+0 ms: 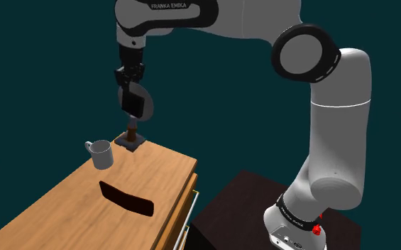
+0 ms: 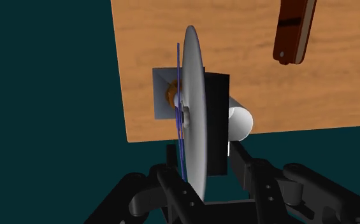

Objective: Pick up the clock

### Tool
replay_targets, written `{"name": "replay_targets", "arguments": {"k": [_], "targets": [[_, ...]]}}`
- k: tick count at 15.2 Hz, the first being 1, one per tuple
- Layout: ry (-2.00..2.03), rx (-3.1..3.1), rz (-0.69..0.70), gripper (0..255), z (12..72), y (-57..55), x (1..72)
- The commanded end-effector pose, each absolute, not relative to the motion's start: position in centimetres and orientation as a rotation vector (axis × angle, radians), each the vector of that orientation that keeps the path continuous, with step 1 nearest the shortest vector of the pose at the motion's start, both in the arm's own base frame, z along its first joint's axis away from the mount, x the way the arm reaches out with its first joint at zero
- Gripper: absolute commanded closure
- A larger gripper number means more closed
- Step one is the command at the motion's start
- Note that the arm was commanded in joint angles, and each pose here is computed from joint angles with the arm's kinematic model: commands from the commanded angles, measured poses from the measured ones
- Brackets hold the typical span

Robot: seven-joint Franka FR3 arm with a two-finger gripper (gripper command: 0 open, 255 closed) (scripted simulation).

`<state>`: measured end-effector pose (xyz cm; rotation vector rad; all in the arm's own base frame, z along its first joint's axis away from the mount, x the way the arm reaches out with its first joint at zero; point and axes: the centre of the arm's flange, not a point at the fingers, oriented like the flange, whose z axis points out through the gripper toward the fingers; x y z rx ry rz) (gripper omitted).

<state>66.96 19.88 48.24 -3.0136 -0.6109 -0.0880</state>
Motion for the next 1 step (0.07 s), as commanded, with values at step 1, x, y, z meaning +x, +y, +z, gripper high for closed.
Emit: {"name": "replay_targets", "arguments": {"k": [1], "targets": [[-0.611, -3.013, -0.089, 255, 48.6, 19.94, 66.86]]}}
